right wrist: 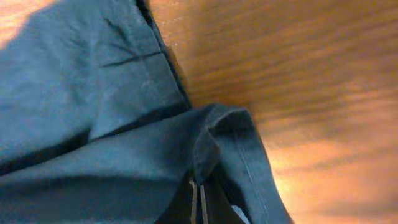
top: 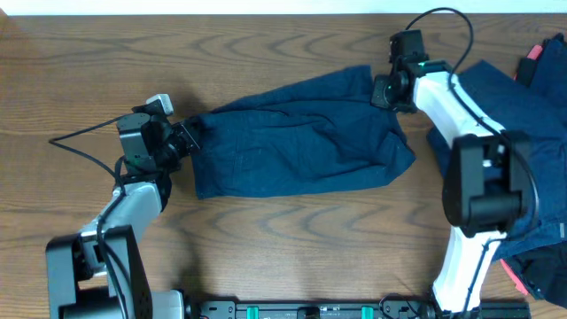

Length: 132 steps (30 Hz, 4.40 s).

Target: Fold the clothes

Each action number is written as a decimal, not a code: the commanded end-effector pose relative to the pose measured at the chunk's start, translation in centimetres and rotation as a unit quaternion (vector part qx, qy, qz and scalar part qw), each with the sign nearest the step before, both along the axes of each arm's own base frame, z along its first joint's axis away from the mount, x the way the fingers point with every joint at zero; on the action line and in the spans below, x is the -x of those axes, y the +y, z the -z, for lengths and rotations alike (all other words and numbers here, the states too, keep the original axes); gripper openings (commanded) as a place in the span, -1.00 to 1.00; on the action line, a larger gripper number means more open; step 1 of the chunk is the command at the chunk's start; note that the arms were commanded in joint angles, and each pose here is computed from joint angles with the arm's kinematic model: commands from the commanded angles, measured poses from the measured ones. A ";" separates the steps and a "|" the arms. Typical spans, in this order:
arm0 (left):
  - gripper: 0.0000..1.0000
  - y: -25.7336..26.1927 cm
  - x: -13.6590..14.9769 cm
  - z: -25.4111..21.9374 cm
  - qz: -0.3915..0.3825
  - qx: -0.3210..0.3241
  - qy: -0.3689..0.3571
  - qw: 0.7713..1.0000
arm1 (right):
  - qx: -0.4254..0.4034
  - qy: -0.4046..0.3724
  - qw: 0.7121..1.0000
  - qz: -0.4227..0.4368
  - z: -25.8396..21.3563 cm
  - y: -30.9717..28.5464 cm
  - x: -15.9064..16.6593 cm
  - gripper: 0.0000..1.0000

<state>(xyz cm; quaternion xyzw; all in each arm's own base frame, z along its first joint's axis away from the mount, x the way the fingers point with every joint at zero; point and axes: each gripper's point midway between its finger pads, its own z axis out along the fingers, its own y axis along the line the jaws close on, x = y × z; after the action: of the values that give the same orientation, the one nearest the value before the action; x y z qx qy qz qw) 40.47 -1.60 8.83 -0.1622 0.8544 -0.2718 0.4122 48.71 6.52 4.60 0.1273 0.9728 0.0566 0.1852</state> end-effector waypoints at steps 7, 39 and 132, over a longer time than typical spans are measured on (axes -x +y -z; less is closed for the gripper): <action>-0.88 2.8 1.7 -5.5 -0.061 0.005 -0.021 0.998 | -0.019 -0.180 0.983 0.028 -15.2 -2.2 -1.5 -0.98; 0.04 0.0 -2.2 -2.9 -0.065 -0.011 -0.005 0.998 | -0.036 -0.258 0.965 -0.021 -12.1 4.0 -7.6 -0.97; -0.80 4.8 14.1 5.7 -0.275 -0.040 0.447 0.850 | -0.064 -0.331 0.937 -0.087 -8.2 9.1 -11.9 0.98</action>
<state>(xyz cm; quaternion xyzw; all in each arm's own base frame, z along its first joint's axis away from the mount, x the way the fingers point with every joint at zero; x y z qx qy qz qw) 27.01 2.15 3.76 -0.4700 0.8802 -0.0418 0.0513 59.74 18.87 5.50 0.0112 0.8811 0.1833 0.4358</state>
